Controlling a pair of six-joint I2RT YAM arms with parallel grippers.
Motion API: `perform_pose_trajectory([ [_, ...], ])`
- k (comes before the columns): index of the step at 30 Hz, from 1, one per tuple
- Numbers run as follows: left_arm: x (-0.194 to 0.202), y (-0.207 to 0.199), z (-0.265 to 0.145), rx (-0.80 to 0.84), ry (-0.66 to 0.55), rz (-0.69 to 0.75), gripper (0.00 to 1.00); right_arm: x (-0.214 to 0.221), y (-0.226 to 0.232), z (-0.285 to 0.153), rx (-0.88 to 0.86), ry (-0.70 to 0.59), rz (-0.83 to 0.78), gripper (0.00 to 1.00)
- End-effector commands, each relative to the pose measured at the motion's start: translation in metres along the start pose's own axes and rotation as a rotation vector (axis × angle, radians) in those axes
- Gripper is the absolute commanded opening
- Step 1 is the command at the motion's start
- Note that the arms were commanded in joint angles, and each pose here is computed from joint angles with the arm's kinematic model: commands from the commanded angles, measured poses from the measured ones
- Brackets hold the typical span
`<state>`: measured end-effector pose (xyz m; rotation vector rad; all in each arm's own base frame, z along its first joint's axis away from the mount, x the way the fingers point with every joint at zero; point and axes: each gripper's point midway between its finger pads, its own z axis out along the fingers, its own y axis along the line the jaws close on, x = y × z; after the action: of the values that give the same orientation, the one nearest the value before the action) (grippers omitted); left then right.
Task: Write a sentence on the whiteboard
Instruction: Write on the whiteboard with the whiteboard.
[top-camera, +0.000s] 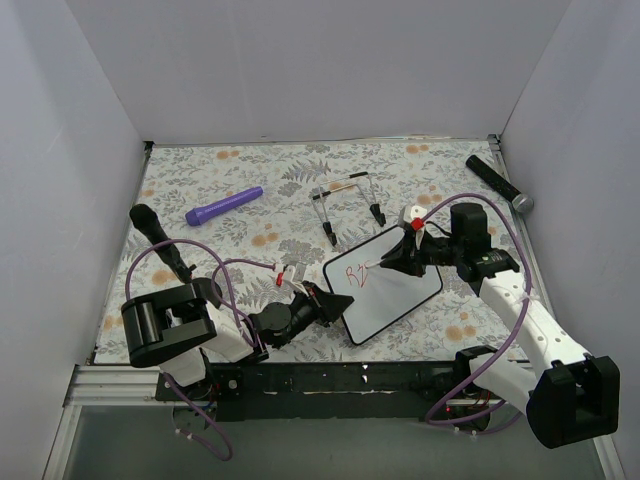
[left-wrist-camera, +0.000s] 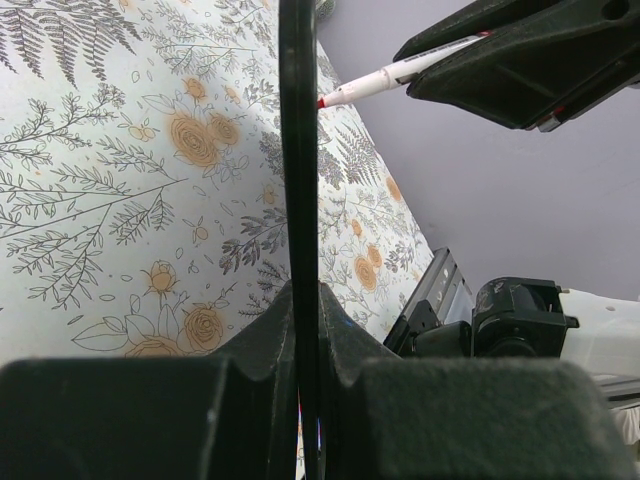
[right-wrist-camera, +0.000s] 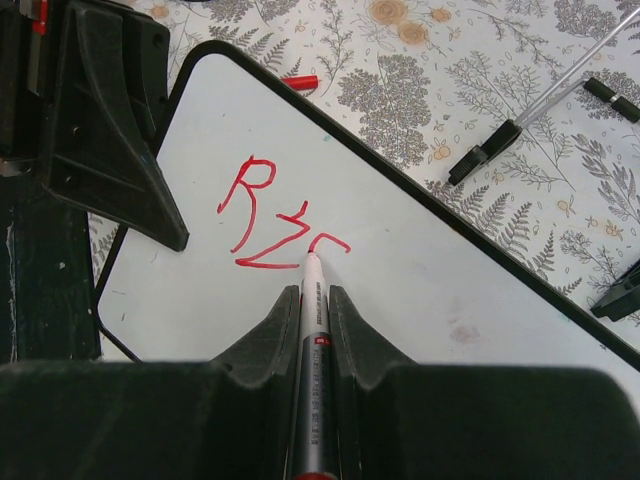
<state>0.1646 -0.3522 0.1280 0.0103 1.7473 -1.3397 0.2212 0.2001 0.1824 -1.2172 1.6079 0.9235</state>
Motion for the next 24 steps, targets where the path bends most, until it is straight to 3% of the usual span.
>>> perform_pose_trajectory([
  [1, -0.022, -0.026, 0.000, 0.080, -0.077, -0.011, 0.00, 0.006, -0.006, -0.002, 0.042, 0.037, -0.015, 0.01],
  [11, -0.023, -0.025, -0.001, 0.076, -0.081, -0.010, 0.00, 0.020, -0.009, -0.006, 0.081, 0.090, -0.010, 0.01],
  [24, -0.022, -0.026, -0.001, 0.081, -0.080, -0.009, 0.00, 0.025, 0.012, 0.000, -0.039, 0.089, 0.001, 0.01],
])
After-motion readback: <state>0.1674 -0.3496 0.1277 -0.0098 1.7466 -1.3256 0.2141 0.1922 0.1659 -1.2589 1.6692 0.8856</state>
